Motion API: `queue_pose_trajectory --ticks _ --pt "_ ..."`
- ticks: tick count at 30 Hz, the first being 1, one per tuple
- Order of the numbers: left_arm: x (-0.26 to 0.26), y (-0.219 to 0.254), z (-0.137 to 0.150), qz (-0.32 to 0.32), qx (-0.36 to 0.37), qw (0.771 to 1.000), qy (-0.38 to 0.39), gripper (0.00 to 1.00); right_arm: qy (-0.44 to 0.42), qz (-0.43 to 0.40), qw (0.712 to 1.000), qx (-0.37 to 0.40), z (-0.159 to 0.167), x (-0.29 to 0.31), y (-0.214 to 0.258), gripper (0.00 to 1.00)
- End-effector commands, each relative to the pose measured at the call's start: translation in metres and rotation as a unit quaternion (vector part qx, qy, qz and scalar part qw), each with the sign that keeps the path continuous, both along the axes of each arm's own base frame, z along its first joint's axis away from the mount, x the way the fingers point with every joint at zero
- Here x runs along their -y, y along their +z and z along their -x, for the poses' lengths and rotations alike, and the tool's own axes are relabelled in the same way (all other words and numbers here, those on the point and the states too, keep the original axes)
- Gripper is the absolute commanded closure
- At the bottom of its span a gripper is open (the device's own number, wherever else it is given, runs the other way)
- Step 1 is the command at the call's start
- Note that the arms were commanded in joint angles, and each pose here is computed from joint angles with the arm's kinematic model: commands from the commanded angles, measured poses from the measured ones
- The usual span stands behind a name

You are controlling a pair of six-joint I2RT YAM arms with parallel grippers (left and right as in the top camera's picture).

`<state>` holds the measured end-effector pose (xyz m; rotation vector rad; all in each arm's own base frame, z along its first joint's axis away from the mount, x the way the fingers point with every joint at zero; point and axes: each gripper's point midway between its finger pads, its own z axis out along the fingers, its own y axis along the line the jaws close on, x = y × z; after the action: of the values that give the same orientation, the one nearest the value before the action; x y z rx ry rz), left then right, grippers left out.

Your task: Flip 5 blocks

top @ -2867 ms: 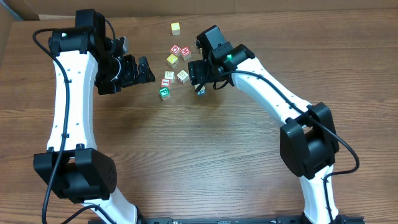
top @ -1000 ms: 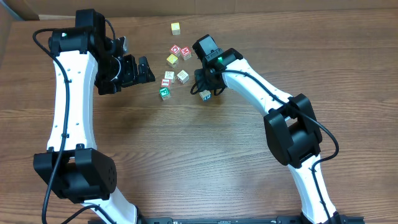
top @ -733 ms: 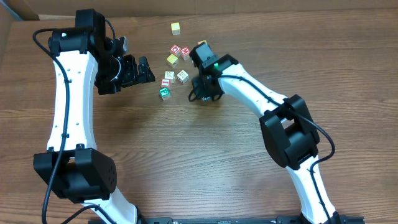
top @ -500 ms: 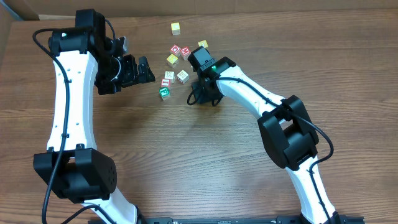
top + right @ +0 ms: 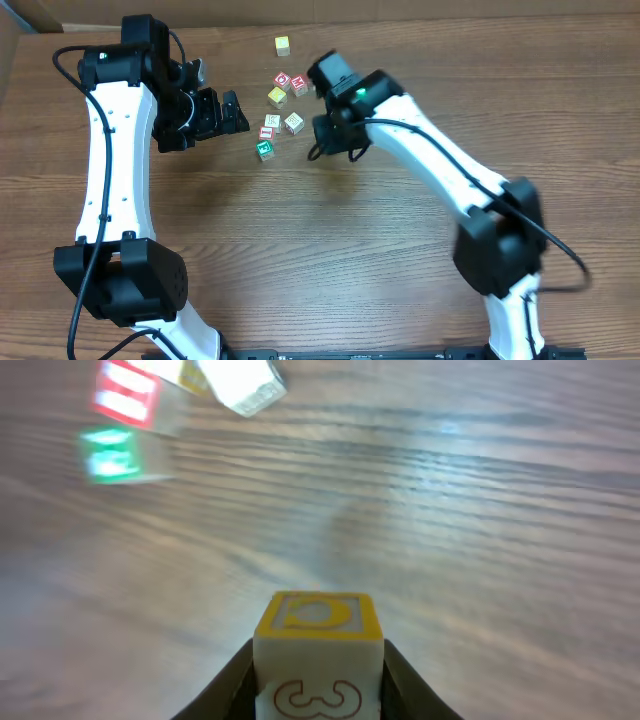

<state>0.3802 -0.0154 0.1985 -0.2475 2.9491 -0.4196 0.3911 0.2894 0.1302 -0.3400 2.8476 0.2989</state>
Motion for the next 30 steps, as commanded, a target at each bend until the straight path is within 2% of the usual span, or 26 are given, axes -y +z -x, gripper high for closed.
queue_pose_trajectory --ticks 1,7,14,24,30 --pt "0.002 0.002 -0.004 0.001 0.003 1.0 0.002 0.0 -0.048 -0.048 0.997 0.022 0.014 0.003 0.064 0.73" --pt "0.002 0.002 -0.004 0.001 0.003 1.0 0.002 0.0 -0.111 -0.009 0.992 -0.058 0.051 0.023 0.051 0.73" --pt "0.002 0.002 -0.004 0.001 0.004 1.0 0.002 0.0 -0.107 0.035 0.988 -0.107 0.085 0.023 0.018 0.75" --pt "0.002 0.002 -0.004 0.001 0.004 1.0 0.002 0.0 -0.138 0.037 0.987 -0.079 0.076 0.02 -0.053 0.8" --pt "0.002 0.002 -0.004 0.001 0.004 1.0 0.002 0.0 -0.139 0.012 0.989 -0.043 0.062 0.013 -0.077 0.84"
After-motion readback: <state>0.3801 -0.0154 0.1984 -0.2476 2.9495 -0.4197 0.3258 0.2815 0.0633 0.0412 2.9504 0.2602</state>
